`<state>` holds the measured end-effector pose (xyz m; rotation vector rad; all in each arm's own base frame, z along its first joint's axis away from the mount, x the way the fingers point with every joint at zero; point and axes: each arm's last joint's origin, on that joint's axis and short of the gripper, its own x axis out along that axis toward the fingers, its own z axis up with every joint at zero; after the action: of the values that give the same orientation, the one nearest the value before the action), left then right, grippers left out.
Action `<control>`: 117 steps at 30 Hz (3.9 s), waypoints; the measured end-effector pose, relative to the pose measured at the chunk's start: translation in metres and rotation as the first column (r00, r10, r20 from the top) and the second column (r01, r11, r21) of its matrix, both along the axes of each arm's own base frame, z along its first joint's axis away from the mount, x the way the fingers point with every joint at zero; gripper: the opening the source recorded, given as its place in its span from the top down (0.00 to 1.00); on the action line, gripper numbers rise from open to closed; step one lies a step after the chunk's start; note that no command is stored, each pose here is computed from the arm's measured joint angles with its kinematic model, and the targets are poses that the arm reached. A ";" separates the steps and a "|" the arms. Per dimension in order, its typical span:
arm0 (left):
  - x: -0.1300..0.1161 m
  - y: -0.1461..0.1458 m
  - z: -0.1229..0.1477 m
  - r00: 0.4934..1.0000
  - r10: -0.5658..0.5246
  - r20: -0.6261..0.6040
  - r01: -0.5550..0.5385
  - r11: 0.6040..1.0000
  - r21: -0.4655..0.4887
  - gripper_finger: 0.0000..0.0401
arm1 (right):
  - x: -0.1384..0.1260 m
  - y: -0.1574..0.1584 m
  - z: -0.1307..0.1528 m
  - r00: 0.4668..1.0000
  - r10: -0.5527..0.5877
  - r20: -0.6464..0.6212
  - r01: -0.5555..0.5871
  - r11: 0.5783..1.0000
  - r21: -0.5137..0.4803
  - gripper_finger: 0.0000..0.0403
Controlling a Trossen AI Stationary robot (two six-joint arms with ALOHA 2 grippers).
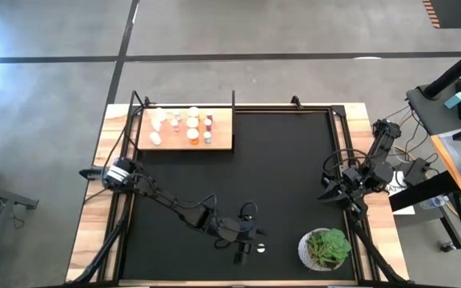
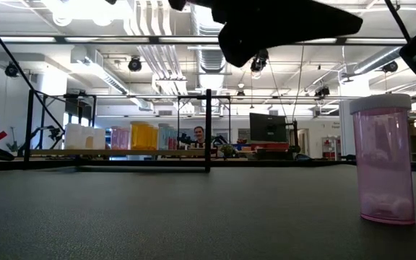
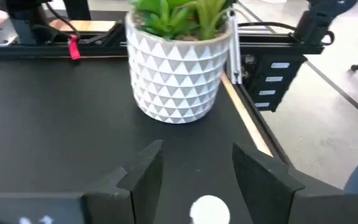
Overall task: Pick and place medicine bottles onto shelf by color
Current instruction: Put the pink pill bottle on the shelf aligned with the other pink pill bottles
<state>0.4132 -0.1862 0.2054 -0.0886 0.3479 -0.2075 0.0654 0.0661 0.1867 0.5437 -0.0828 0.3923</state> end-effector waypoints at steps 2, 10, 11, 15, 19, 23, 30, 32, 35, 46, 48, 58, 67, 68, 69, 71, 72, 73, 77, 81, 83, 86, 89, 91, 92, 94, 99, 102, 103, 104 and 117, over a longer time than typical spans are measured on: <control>-0.001 -0.004 -0.002 1.000 -0.010 -0.003 0.010 1.000 0.001 0.56 | 0.000 0.000 0.000 1.000 0.000 0.000 0.000 1.000 0.000 0.74; -0.006 -0.024 -0.026 0.998 -0.047 -0.049 0.049 0.999 0.025 0.56 | 0.000 0.000 0.000 1.000 0.000 0.000 0.000 1.000 0.000 0.74; -0.005 -0.026 -0.025 0.998 -0.050 -0.042 0.051 0.998 0.024 0.56 | 0.000 0.000 0.000 1.000 0.000 0.000 0.000 1.000 0.000 0.75; -0.006 -0.029 -0.028 0.999 -0.035 -0.042 0.036 0.999 0.037 0.56 | 0.000 0.000 0.000 1.000 0.000 -0.001 0.000 1.000 -0.001 0.75; -0.004 -0.029 -0.040 0.998 -0.021 -0.061 0.025 0.998 0.063 0.56 | 0.000 0.000 0.000 1.000 0.000 -0.001 0.000 1.000 -0.001 0.74; -0.003 -0.029 -0.046 0.998 -0.025 -0.061 0.033 0.991 0.133 0.56 | 0.000 0.000 0.000 1.000 0.000 -0.001 0.000 1.000 -0.001 0.74; -0.003 -0.028 -0.047 0.998 -0.022 -0.062 0.031 0.989 0.142 0.56 | 0.000 0.000 0.000 1.000 0.000 -0.001 0.000 1.000 -0.001 0.76; -0.003 -0.028 -0.047 0.998 -0.022 -0.060 0.030 0.990 0.141 0.56 | 0.000 0.000 0.000 1.000 0.000 -0.001 0.000 1.000 -0.001 0.76; -0.003 -0.027 -0.051 0.998 -0.020 -0.067 0.030 0.989 0.145 0.56 | 0.000 0.000 0.000 1.000 0.000 -0.001 0.000 1.000 -0.001 0.76; 0.003 -0.026 -0.067 0.999 -0.002 -0.046 0.008 0.992 0.129 0.56 | 0.000 0.000 0.000 1.000 0.000 -0.001 0.000 1.000 -0.002 0.75; 0.004 -0.025 -0.068 0.999 0.001 -0.050 0.006 0.991 0.131 0.56 | 0.000 0.000 0.000 1.000 0.000 -0.001 0.000 1.000 -0.002 0.75; 0.005 -0.022 -0.068 0.998 0.014 -0.056 -0.008 0.994 0.107 0.65 | 0.000 0.000 0.000 1.000 0.000 -0.001 0.000 1.000 -0.002 0.76; 0.005 -0.022 -0.067 0.998 0.014 -0.054 -0.009 0.995 0.104 0.77 | 0.000 0.000 0.000 1.000 0.000 -0.001 0.000 1.000 -0.002 0.75; 0.006 -0.022 -0.066 0.998 0.015 -0.053 -0.010 0.995 0.104 0.76 | 0.000 0.000 0.000 1.000 0.000 -0.001 0.000 1.000 -0.002 0.75; 0.006 -0.021 -0.065 0.999 0.019 -0.049 -0.013 0.995 0.103 0.76 | 0.000 0.000 0.000 1.000 -0.001 -0.001 0.001 1.000 -0.002 0.75; 0.006 -0.020 -0.060 0.999 0.036 -0.035 -0.032 0.994 0.105 0.75 | 0.000 0.000 0.000 1.000 0.000 -0.001 0.000 1.000 -0.002 0.75; 0.006 -0.019 -0.057 0.999 0.045 -0.028 -0.042 0.993 0.106 0.75 | 0.000 0.000 0.000 1.000 -0.001 -0.001 0.001 1.000 -0.002 0.75; 0.006 -0.018 -0.053 0.998 0.055 -0.017 -0.053 0.993 0.108 0.75 | 0.000 0.000 0.000 1.000 0.000 -0.001 0.000 1.000 -0.002 0.76; 0.003 -0.009 -0.036 0.994 0.110 0.023 -0.112 0.984 0.138 0.75 | 0.000 0.000 0.000 1.000 0.000 -0.001 0.000 1.000 -0.002 0.77; -0.007 0.003 -0.023 0.988 0.152 0.014 -0.152 0.976 0.158 0.75 | 0.000 0.000 0.000 1.000 0.000 -0.001 0.000 1.000 -0.002 0.76; -0.014 0.012 -0.019 0.984 0.176 0.009 -0.175 0.971 0.163 0.75 | 0.000 0.000 0.000 1.000 0.000 -0.001 0.000 1.000 -0.002 0.76; -0.030 0.034 -0.017 0.975 0.221 -0.002 -0.217 0.959 0.180 0.75 | 0.000 0.000 0.000 1.000 -0.001 -0.001 0.001 1.000 -0.002 0.75; -0.050 0.062 -0.018 0.964 0.266 -0.025 -0.257 0.946 0.196 0.75 | 0.000 0.000 0.000 1.000 0.000 -0.001 0.000 1.000 -0.002 0.75; -0.065 0.082 -0.019 0.955 0.295 -0.026 -0.284 0.936 0.207 0.75 | 0.000 0.000 0.000 1.000 0.000 -0.001 0.000 1.000 -0.002 0.75; -0.074 0.092 -0.019 0.951 0.308 -0.020 -0.297 0.930 0.216 0.75 | 0.000 0.000 0.000 1.000 -0.001 -0.001 0.001 1.000 -0.001 0.76; -0.093 0.111 -0.016 0.945 0.326 0.008 -0.320 0.920 0.227 0.75 | 0.000 0.000 0.000 1.000 0.000 -0.001 0.000 1.000 -0.002 0.76; -0.145 0.147 -0.012 0.938 0.345 0.042 -0.343 0.901 0.265 0.75 | 0.000 0.000 0.000 1.000 -0.001 -0.001 0.001 1.000 -0.002 0.77; -0.173 0.158 -0.014 0.931 0.360 0.056 -0.362 0.897 0.255 0.75 | 0.000 0.000 0.000 1.000 0.000 -0.001 0.000 1.000 -0.002 0.77; -0.181 0.161 -0.015 0.929 0.365 0.056 -0.367 0.894 0.256 0.75 | 0.000 0.000 0.000 1.000 0.000 -0.001 0.000 1.000 -0.002 0.77; -0.189 0.163 -0.017 0.927 0.371 0.055 -0.372 0.892 0.257 0.75 | 0.000 0.000 0.000 1.000 0.000 -0.001 0.000 1.000 -0.002 0.77; -0.229 0.188 -0.029 0.815 0.565 0.125 -0.573 0.756 0.318 0.75 | 0.000 0.000 0.000 1.000 -0.001 -0.001 0.001 1.000 -0.002 0.76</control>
<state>0.1838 0.0020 0.1761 0.1555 0.3166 0.4668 0.0655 0.0662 0.1863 0.5423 -0.0817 0.3913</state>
